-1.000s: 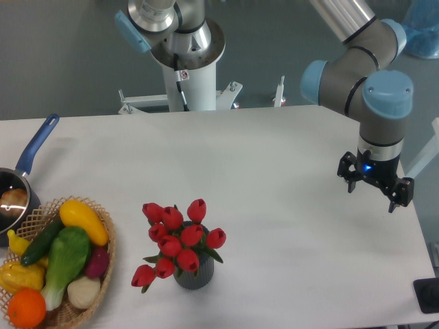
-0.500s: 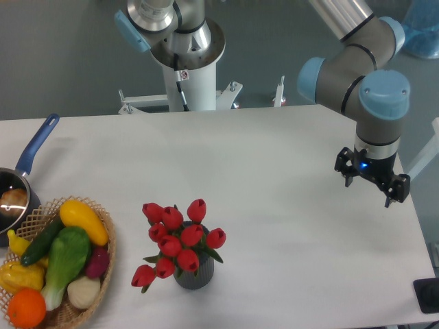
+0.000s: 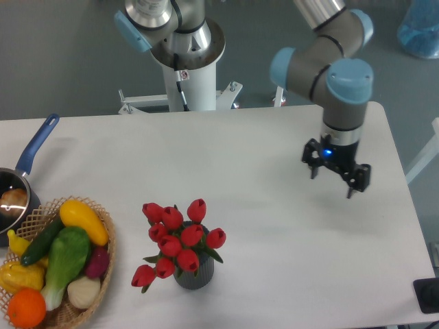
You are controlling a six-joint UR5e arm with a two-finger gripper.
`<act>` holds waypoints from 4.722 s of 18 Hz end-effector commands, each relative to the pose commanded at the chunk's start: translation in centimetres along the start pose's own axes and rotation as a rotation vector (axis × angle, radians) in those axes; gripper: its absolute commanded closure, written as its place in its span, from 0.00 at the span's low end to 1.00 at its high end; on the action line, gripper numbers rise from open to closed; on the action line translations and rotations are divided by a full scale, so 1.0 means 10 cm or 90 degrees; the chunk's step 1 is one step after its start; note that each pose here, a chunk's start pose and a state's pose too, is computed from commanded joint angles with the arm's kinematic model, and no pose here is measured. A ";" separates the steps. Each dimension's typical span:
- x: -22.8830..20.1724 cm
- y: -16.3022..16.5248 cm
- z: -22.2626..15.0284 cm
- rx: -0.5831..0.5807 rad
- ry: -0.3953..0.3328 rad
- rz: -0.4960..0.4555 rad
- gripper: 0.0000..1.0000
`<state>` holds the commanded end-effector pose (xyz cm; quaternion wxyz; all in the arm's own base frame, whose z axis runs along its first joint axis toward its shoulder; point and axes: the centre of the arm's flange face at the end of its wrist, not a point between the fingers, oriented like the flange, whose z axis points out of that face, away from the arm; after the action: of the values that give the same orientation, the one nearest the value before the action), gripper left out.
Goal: Pick up the flowers from the vase
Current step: 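Move the open gripper toward the red tulip stems above the vase, then lower the gripper around the tulip stems and close it, then lift the gripped tulips up out of the grey vase, then carry the tulip bunch away from the vase, holding it raised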
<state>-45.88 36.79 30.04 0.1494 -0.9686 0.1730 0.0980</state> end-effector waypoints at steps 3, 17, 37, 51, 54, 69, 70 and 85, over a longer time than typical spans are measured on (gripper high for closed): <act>0.02 -0.21 -0.15 0.138 0.009 -0.063 0.00; 0.25 -0.79 -0.28 0.422 0.125 -0.199 0.00; 0.16 -1.48 0.07 0.521 0.218 -0.169 0.00; 0.18 -1.45 0.16 0.544 0.212 -0.144 0.97; 0.15 -1.42 0.12 0.546 0.204 -0.143 1.00; 0.13 -1.50 -0.78 0.629 0.188 -0.163 1.00; 0.09 -1.46 -0.87 0.641 0.188 -0.173 1.00; -0.35 -0.96 -1.79 0.776 0.177 -0.235 1.00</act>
<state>-43.17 40.69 50.09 0.6625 -0.7279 0.0463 -0.1710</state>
